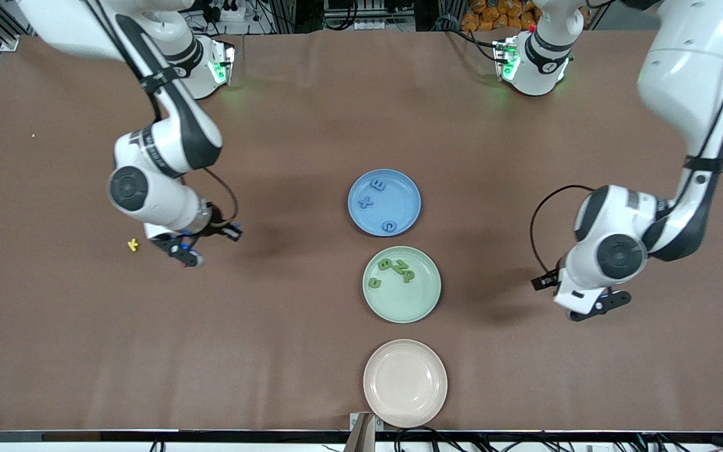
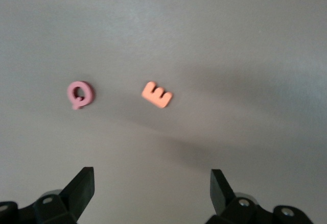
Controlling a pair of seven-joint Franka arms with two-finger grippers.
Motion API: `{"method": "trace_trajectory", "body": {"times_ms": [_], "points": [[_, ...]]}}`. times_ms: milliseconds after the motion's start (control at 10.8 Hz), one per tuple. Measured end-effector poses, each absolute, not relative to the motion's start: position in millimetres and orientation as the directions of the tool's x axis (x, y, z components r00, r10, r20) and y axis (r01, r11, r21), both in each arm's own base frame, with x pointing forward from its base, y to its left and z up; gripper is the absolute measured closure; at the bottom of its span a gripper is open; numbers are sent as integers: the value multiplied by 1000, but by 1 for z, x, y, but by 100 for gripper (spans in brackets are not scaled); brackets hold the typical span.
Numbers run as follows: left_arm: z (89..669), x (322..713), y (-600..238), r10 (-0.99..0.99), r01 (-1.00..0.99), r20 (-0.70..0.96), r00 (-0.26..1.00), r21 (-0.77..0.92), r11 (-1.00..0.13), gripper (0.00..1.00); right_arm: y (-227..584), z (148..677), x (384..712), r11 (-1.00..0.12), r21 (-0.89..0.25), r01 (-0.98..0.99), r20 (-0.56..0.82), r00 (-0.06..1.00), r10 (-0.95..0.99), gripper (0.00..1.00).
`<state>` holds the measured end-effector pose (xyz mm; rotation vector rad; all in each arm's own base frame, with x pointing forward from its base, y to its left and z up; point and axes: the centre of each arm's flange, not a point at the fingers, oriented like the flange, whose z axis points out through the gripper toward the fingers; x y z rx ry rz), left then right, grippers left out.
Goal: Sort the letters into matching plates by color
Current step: 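Carry the blue letter to the blue plate while the left gripper withdraws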
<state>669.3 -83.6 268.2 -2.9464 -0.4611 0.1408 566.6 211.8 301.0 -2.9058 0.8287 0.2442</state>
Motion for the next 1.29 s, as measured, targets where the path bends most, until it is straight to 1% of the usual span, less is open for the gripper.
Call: {"method": "trace_trajectory", "body": {"times_ms": [185,369,554,739,1016,1108,1201,1293], "points": [[297,652,-38,283,277,-108,953,-68,-959,0,306,309,548,-789,-71,-610,-206,783,-587,90],[311,632,-30,275,275,-129,953,-20,-961,0,386,303,529,-730,-89,-678,-224,727,-649,90],[313,620,-51,258,257,-134,957,-24,-966,0,436,283,516,-641,-115,-759,-249,646,-721,90],[329,619,-51,236,232,-106,966,-48,-972,0,473,266,495,-591,-110,-799,-271,596,-756,90],[368,615,-44,201,200,-93,975,-21,-980,0,525,273,460,-525,-110,-844,-298,532,-793,90],[390,612,-45,196,196,-69,978,-17,-981,0,534,276,455,-495,-112,-862,-307,503,-808,87],[412,607,-49,197,196,-45,979,-29,-980,0,536,277,454,-482,-112,-869,-308,492,-814,75],[436,601,-52,199,198,-16,980,-38,-979,0,535,277,456,-494,-121,-861,-289,506,-812,61]]}}
